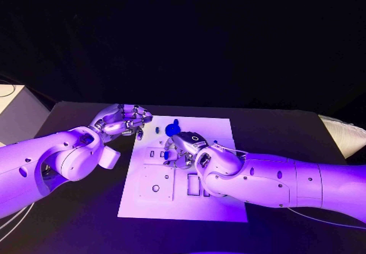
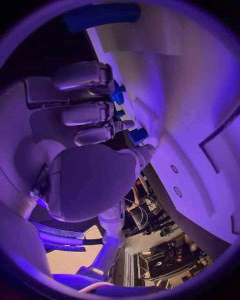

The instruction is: Assemble the parts on the task board

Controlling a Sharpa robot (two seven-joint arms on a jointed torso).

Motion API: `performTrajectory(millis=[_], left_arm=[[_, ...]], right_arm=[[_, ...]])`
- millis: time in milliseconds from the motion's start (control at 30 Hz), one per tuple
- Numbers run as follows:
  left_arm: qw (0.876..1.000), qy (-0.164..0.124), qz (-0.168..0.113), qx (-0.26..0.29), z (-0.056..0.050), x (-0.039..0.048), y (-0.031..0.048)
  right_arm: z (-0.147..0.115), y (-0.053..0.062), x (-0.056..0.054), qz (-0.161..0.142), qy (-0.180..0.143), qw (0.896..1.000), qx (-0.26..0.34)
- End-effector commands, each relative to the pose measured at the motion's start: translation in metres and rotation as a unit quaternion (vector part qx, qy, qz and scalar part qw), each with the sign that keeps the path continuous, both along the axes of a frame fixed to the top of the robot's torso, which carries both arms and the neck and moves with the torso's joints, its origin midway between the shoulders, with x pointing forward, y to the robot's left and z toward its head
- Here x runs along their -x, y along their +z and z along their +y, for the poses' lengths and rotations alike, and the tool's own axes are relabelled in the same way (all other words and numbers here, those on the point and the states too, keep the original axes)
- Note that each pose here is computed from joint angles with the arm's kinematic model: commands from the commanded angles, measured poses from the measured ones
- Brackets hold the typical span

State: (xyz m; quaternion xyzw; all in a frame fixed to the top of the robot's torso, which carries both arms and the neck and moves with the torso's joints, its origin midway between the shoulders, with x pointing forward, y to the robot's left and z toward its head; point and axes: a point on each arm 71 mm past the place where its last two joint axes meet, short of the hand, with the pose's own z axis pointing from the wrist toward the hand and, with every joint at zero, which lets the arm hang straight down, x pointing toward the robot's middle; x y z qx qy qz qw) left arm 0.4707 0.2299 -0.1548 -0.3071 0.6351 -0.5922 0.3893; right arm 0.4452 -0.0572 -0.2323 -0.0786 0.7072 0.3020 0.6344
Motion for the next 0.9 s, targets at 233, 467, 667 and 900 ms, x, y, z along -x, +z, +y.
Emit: performTrajectory(millis=[233, 467, 667, 900], left_arm=[[0.999, 0.005, -0.002, -0.041, 0.002, -0.0028, -0.0035], [0.992, 0.009, 0.017, -0.126, 0.006, -0.0092, -0.0136], [0.970, -0.024, 0.063, -0.235, 0.004, -0.0131, -0.0266], [0.926, -0.055, 0.071, -0.367, -0.005, -0.0239, -0.0266]], right_arm=[[-0.007, 0.012, 0.010, -0.032, 0.006, 0.999, -0.043], [-0.021, 0.033, 0.007, -0.013, 0.042, 0.995, -0.092], [-0.049, 0.055, -0.006, 0.043, 0.051, 0.989, -0.132], [-0.088, 0.081, -0.021, 0.058, 0.017, 0.984, -0.169]])
